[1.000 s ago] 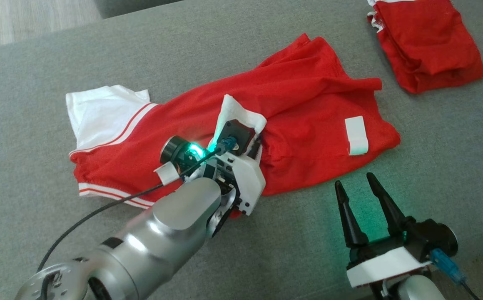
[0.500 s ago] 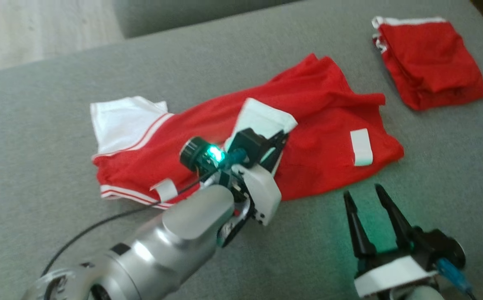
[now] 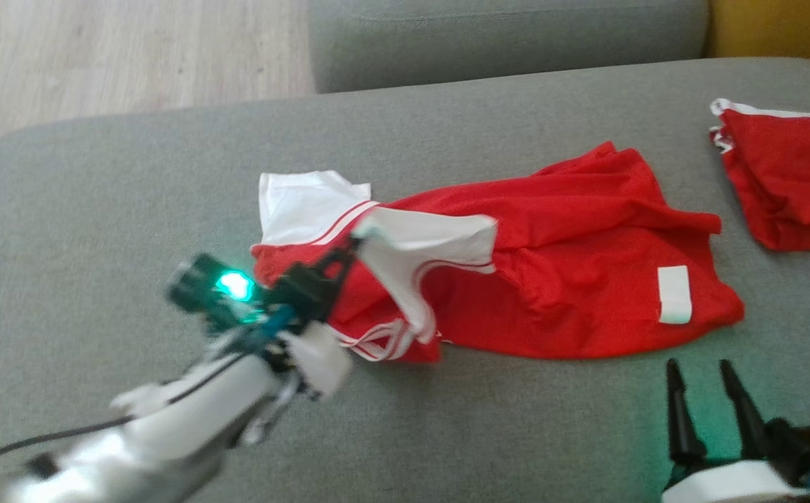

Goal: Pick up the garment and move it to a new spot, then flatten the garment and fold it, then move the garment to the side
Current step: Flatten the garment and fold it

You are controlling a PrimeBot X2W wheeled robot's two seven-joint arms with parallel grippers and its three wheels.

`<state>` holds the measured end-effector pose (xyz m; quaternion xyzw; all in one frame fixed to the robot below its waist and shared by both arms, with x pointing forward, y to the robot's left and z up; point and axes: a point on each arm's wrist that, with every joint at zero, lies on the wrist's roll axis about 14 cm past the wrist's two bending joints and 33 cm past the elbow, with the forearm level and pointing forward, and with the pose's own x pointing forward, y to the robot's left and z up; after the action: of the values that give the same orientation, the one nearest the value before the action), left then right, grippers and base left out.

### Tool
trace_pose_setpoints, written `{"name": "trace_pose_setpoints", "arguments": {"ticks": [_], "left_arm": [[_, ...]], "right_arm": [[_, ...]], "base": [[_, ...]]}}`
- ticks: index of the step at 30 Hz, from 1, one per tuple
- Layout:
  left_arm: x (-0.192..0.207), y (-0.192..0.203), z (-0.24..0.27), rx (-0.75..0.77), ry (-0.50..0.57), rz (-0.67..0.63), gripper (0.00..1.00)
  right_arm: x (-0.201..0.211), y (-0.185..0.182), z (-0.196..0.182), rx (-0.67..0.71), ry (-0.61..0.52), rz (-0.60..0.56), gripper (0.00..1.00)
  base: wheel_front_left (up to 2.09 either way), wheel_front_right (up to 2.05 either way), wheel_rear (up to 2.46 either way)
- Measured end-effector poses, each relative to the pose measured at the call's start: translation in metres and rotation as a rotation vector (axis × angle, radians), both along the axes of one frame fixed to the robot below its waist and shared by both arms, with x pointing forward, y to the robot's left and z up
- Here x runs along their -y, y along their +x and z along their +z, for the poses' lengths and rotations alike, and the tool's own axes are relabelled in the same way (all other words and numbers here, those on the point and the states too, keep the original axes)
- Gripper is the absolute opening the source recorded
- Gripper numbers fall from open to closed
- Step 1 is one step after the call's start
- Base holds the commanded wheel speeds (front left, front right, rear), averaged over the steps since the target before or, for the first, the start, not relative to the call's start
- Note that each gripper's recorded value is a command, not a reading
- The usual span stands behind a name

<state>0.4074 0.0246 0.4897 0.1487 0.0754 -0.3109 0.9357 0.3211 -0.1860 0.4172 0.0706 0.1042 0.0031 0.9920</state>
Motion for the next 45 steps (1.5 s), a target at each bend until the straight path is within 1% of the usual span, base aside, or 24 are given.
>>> {"name": "trace_pose_setpoints", "arguments": {"ticks": [6, 10, 12, 16, 20, 23, 29, 31, 32, 33, 34, 35, 37, 38, 40, 41, 42, 43, 44, 45], "left_arm": [[-0.054, 0.008, 0.010, 0.044, 0.097, 0.078, 0.00], [-0.087, 0.015, 0.011, 0.058, 0.161, 0.136, 0.00], [-0.091, 0.015, 0.011, 0.056, 0.167, 0.141, 0.00], [-0.097, 0.015, 0.011, 0.049, 0.176, 0.145, 0.00], [-0.102, 0.018, 0.012, 0.054, 0.183, 0.157, 0.00], [-0.103, 0.020, 0.013, 0.057, 0.185, 0.161, 0.00], [-0.104, 0.020, 0.012, 0.056, 0.187, 0.163, 0.00], [-0.104, 0.020, 0.012, 0.055, 0.188, 0.164, 0.00], [-0.105, 0.020, 0.012, 0.054, 0.188, 0.164, 0.00], [-0.105, 0.020, 0.011, 0.054, 0.189, 0.165, 0.00], [-0.106, 0.020, 0.011, 0.053, 0.189, 0.166, 0.00], [-0.106, 0.020, 0.011, 0.052, 0.190, 0.169, 0.00], [-0.108, 0.020, 0.011, 0.052, 0.192, 0.173, 0.00], [-0.109, 0.019, 0.011, 0.053, 0.193, 0.175, 0.00], [-0.110, 0.019, 0.012, 0.055, 0.194, 0.178, 0.00], [-0.111, 0.019, 0.012, 0.056, 0.195, 0.180, 0.00], [-0.111, 0.019, 0.013, 0.057, 0.195, 0.181, 0.00], [-0.111, 0.019, 0.013, 0.059, 0.195, 0.182, 0.00], [-0.111, 0.018, 0.014, 0.060, 0.195, 0.182, 0.00], [-0.112, 0.018, 0.015, 0.062, 0.196, 0.184, 0.00]], "right_arm": [[0.022, 0.025, -0.013, -0.034, 0.044, -0.088, 1.00], [0.024, 0.038, -0.023, -0.062, 0.074, -0.107, 1.00], [0.021, 0.040, -0.025, -0.067, 0.083, -0.100, 1.00], [0.005, 0.047, -0.033, -0.109, 0.107, -0.036, 1.00], [-0.006, 0.045, -0.039, -0.139, 0.133, 0.008, 1.00], [-0.013, 0.043, -0.041, -0.146, 0.166, 0.020, 1.00], [-0.011, 0.037, -0.047, -0.168, 0.168, 0.023, 1.00], [-0.009, 0.036, -0.051, -0.180, 0.168, 0.020, 0.91], [-0.009, 0.036, -0.052, -0.186, 0.168, 0.019, 0.83], [-0.009, 0.036, -0.054, -0.191, 0.166, 0.020, 0.72], [-0.009, 0.037, -0.054, -0.192, 0.164, 0.021, 0.66], [-0.009, 0.039, -0.054, -0.191, 0.161, 0.023, 0.62], [-0.009, 0.042, -0.052, -0.183, 0.161, 0.025, 0.59], [-0.009, 0.044, -0.051, -0.178, 0.163, 0.025, 0.53], [-0.009, 0.046, -0.049, -0.172, 0.161, 0.027, 0.45], [-0.009, 0.046, -0.049, -0.173, 0.160, 0.028, 0.38], [-0.009, 0.045, -0.050, -0.175, 0.159, 0.030, 0.28], [-0.010, 0.045, -0.050, -0.176, 0.158, 0.032, 0.12], [-0.010, 0.044, -0.050, -0.176, 0.156, 0.035, 0.12], [-0.011, 0.044, -0.050, -0.176, 0.155, 0.039, 0.00]], "base": [[0.00, 0.00, 0.00], [0.00, 0.00, 0.00], [0.00, 0.00, 0.00], [0.00, 0.00, 0.00], [0.00, 0.00, 0.00], [0.00, 0.00, 0.00], [0.00, 0.00, 0.00], [0.00, 0.00, 0.00], [0.00, 0.00, 0.00], [0.00, 0.00, 0.00], [0.00, 0.00, 0.00], [0.00, 0.00, 0.00], [0.00, 0.00, 0.00], [0.00, 0.00, 0.00], [0.00, 0.00, 0.00], [0.00, 0.00, 0.00], [0.00, 0.00, 0.00], [0.00, 0.00, 0.00], [0.00, 0.00, 0.00], [0.00, 0.00, 0.00]]}}
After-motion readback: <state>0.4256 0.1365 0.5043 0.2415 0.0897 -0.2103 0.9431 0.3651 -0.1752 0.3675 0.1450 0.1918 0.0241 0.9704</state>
